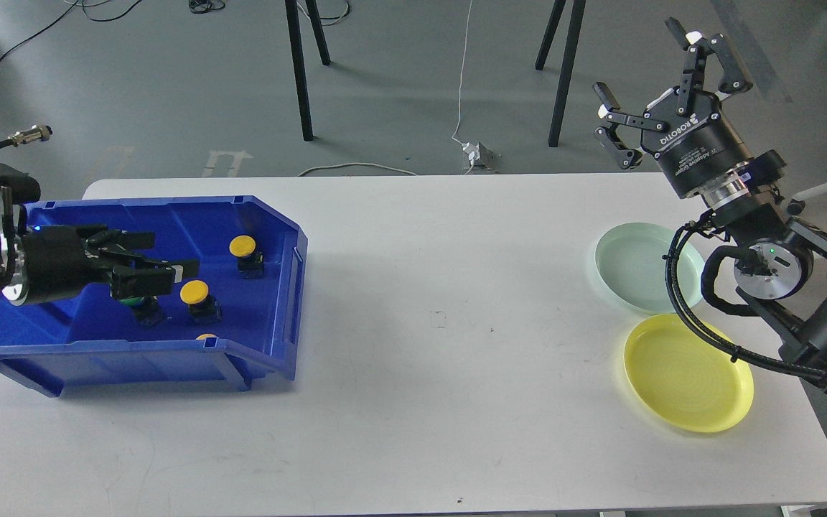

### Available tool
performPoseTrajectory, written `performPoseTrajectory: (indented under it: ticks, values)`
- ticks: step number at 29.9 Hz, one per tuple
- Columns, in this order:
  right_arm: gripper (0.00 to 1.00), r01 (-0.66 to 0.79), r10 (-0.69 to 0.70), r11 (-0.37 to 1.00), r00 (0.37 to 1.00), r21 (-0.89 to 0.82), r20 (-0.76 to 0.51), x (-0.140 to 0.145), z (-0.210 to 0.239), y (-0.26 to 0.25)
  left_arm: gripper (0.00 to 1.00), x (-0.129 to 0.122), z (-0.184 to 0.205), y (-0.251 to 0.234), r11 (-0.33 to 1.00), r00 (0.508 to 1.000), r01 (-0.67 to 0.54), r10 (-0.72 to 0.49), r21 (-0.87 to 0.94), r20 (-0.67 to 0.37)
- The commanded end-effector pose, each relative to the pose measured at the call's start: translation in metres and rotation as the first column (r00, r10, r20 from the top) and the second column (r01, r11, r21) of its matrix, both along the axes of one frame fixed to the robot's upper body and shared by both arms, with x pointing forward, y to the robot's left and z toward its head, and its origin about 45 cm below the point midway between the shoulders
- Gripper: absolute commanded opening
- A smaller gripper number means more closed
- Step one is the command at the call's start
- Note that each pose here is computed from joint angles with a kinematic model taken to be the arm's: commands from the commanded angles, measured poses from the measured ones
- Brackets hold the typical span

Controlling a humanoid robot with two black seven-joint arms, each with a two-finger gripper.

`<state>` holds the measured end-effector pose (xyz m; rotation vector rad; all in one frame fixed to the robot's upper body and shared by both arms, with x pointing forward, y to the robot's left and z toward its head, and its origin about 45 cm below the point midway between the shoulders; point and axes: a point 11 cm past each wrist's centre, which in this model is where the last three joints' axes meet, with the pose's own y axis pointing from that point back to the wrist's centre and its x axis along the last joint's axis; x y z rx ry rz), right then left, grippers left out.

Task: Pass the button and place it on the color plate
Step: 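Grasp a yellow button in the bin with the left gripper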

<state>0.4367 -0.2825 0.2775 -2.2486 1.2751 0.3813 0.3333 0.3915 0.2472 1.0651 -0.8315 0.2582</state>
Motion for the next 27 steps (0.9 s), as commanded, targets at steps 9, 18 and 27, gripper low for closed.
performPoseTrajectory:
  ticks: [9, 18, 27]
  values:
    - [0.99, 0.006, -0.006, 1.000, 1.000, -0.001, -0.018, -0.003, -0.008, -0.003, 0.99, 0.031, -0.051, -0.001, 0.997, 0.997, -0.048, 0.051, 0.067, -0.051]
    - [0.99, 0.006, -0.006, 1.000, 1.000, -0.001, -0.018, -0.003, -0.008, -0.003, 0.98, 0.035, -0.070, -0.010, 0.996, 0.995, -0.036, 0.044, 0.084, -0.090]
    - [0.99, 0.007, -0.007, 1.000, 1.000, -0.001, -0.021, -0.004, -0.010, -0.003, 0.97, 0.037, -0.083, -0.014, 0.996, 0.992, -0.053, 0.061, 0.077, -0.110]
